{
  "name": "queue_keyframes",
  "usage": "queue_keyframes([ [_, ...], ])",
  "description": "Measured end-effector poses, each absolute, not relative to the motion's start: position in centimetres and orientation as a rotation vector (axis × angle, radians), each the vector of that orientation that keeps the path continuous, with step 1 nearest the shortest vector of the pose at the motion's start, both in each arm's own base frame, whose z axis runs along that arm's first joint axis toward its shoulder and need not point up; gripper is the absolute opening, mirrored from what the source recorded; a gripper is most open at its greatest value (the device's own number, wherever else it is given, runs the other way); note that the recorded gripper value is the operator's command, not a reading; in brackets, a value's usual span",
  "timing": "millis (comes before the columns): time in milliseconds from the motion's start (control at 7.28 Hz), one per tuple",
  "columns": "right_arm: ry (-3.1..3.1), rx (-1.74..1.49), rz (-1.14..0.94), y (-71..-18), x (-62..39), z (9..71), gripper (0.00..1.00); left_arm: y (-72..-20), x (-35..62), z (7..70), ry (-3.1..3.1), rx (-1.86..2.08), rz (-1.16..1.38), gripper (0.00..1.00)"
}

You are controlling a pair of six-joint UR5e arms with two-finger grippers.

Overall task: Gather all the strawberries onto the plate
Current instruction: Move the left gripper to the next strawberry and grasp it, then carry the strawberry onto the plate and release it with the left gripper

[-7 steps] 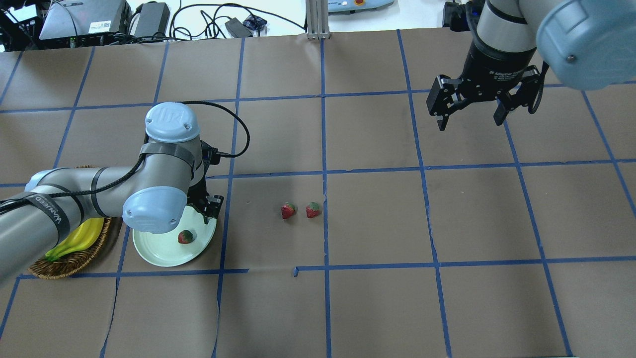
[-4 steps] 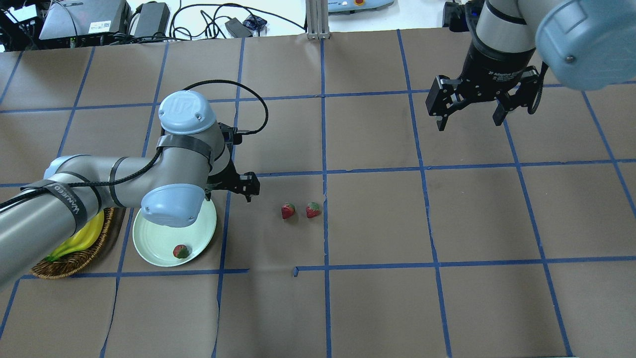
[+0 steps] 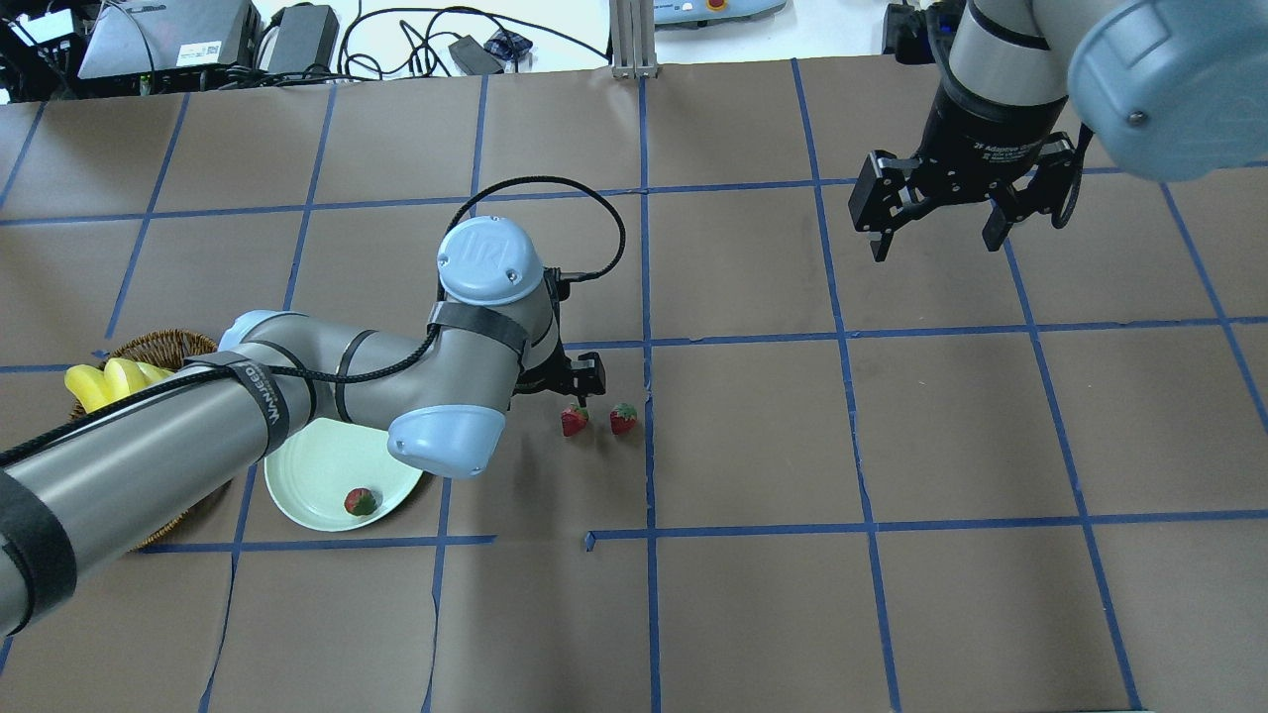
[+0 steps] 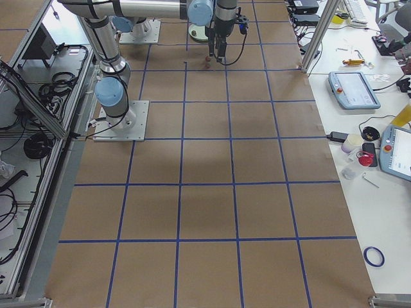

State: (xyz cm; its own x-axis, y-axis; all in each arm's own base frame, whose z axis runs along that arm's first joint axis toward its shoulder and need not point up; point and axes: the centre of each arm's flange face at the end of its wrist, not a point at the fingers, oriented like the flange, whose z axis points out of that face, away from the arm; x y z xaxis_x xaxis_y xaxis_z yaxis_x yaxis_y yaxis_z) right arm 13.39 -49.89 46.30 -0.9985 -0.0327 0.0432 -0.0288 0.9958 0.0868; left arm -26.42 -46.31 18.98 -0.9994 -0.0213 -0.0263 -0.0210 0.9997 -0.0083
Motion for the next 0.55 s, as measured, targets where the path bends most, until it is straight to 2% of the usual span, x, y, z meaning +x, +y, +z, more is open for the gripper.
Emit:
queue_keyframes([
  [137, -3.094, 0.049, -0.134, -49.90, 13.41, 46.30, 1.00, -46.15, -26.97, 18.24, 3.112, -0.027, -0.005, 0.41],
  [275, -3.094, 0.050, -0.133, -49.90, 13.43, 46.31, 1.00, -46.05, -27.25, 17.75, 3.111, -0.023, 0.003, 0.15],
  [412, -3.093, 0.051, -0.133, -49.90, 13.43, 46.31, 1.00, -46.02, -27.37, 17.63, 3.111, -0.016, 0.005, 0.00],
  [549, -3.093, 0.052, -0.133, -49.90, 13.43, 46.31, 1.00, -46.14, -27.41, 17.94, 3.112, -0.001, -0.005, 0.00],
])
